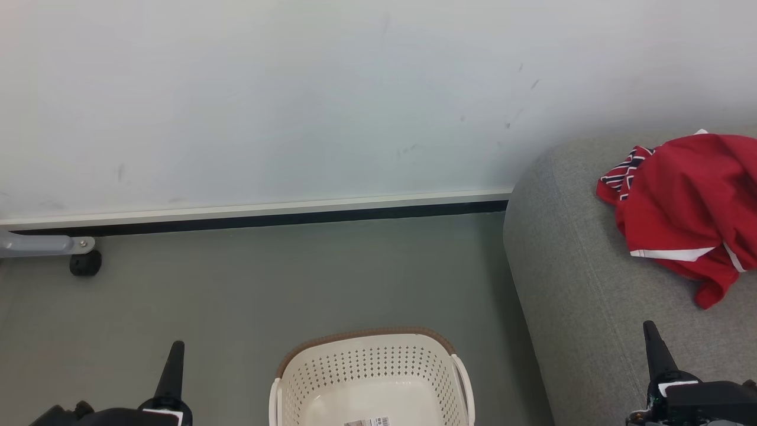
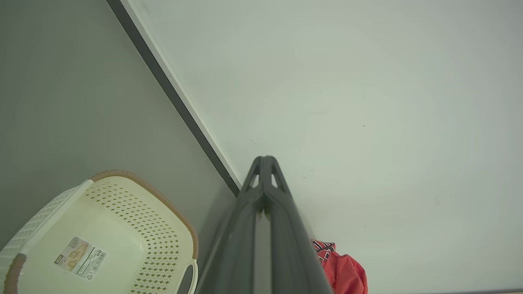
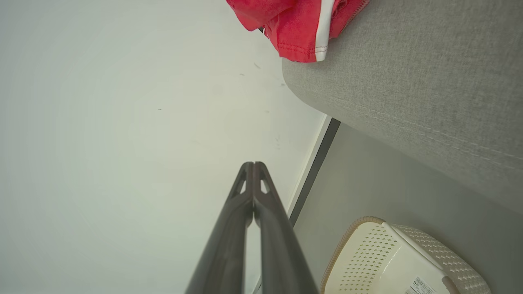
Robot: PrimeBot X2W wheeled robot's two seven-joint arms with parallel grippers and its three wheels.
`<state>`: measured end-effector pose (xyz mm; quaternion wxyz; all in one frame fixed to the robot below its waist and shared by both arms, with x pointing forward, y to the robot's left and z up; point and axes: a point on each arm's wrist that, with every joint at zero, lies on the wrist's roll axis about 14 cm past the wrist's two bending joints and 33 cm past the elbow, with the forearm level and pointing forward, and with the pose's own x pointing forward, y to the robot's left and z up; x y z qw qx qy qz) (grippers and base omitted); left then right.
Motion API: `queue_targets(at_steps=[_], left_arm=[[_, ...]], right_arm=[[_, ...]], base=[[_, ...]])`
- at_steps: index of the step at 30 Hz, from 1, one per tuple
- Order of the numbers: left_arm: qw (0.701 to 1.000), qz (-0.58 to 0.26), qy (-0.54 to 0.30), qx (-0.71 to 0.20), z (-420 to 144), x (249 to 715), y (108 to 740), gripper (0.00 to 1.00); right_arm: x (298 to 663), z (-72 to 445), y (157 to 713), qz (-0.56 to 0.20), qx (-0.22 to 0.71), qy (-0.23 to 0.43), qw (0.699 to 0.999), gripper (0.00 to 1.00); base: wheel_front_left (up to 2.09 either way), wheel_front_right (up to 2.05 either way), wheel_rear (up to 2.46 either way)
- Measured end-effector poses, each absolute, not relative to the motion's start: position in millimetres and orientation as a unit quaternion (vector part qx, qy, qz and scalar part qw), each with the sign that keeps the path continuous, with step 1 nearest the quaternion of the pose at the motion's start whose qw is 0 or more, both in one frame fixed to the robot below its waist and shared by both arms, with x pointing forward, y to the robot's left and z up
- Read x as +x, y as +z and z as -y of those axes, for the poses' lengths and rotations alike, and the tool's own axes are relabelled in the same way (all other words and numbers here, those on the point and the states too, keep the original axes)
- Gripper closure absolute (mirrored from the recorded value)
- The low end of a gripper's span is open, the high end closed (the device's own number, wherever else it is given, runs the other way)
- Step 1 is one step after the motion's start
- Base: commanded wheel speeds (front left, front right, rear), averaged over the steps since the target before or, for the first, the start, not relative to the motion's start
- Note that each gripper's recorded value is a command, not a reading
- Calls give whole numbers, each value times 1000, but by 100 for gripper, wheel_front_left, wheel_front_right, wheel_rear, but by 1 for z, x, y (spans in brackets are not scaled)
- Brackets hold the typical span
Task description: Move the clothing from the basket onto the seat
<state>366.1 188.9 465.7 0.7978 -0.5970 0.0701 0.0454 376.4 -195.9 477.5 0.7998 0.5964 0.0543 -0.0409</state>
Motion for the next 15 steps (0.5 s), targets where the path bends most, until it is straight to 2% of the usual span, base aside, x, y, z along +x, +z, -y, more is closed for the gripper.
queue_targets(at_steps=[15], left_arm=[[738,-47,30,-673,-191,375,477,100]], right_arm=[[378,202,481,-32,677,-37,734,100]], base=[[0,0,0]])
